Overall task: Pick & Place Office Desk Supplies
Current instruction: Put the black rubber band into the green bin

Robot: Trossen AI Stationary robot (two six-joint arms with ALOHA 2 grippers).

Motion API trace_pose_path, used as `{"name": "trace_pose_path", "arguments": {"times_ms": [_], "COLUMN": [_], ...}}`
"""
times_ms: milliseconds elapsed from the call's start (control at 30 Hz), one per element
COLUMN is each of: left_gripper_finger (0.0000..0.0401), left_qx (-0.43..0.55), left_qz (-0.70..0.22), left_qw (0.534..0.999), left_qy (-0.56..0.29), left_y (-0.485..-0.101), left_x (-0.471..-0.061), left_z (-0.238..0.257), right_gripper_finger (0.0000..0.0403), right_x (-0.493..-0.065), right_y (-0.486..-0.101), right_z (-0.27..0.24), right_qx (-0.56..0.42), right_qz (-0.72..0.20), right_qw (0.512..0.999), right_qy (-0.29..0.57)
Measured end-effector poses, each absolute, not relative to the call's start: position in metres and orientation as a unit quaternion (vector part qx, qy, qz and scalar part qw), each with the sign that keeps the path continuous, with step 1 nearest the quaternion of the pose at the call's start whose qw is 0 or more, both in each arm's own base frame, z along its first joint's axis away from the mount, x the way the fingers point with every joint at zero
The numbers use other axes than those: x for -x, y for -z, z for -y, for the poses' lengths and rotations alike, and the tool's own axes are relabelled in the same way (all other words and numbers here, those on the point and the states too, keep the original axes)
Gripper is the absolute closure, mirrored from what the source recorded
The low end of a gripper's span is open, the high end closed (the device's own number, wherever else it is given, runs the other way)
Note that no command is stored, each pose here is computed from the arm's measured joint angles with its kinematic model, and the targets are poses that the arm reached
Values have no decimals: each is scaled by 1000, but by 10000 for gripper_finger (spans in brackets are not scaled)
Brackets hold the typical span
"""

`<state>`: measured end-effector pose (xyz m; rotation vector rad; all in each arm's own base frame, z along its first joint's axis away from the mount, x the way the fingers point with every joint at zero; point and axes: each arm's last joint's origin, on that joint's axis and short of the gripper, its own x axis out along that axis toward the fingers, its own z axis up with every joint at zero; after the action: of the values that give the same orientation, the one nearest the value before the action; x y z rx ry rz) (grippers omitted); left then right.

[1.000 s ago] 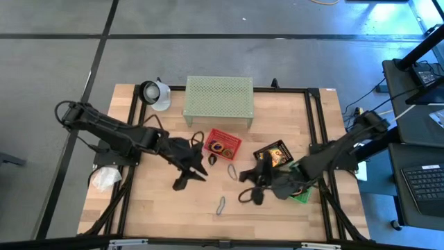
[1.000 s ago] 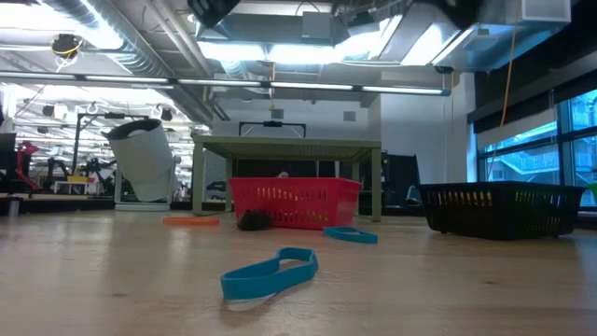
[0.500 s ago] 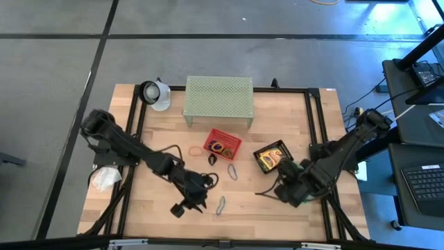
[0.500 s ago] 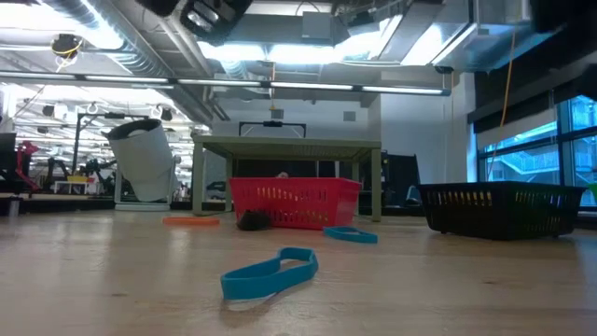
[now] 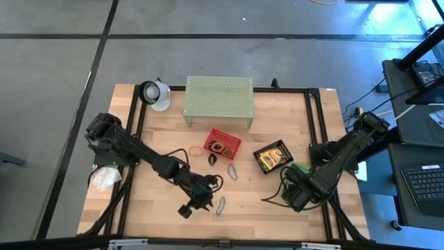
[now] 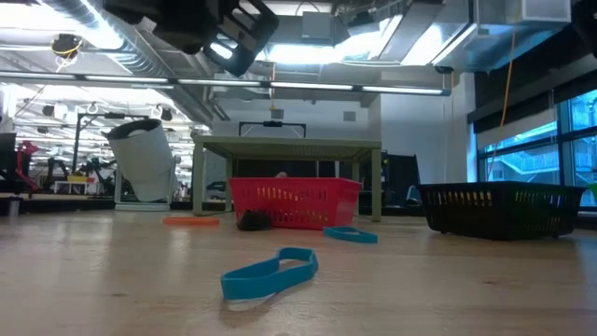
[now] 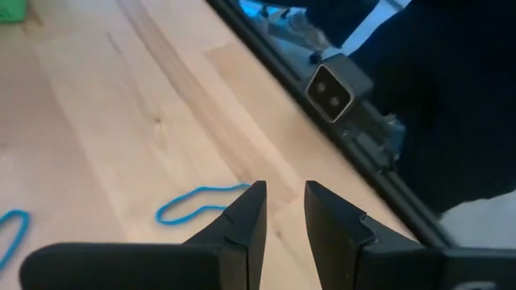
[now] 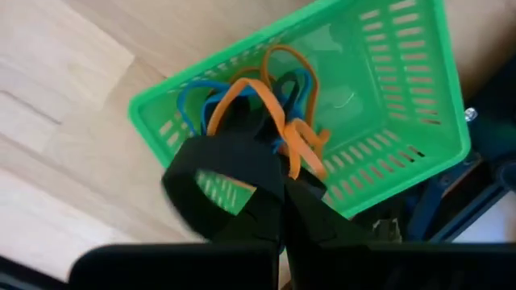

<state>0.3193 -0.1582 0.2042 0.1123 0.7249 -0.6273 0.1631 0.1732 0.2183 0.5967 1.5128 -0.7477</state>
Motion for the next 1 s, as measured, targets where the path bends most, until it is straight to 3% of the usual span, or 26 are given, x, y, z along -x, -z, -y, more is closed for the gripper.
{"name": "trace_pose_path", "arguments": {"times_ms": [1000], "left_gripper_finger": [329], "left_qx": [-111], "left_qz": [-401], "left_qw": [872], "left_qy": [259], "left_y": [-178], "left_x": [-322], "left_z": [153], "right_gripper_finger": [399], "right_x": [-176], "right_y": [-183], "right_z": [-124], "right_qx": [-265], "right_qz": [-716], "right_qw": [544], "right_qy": [347]}}
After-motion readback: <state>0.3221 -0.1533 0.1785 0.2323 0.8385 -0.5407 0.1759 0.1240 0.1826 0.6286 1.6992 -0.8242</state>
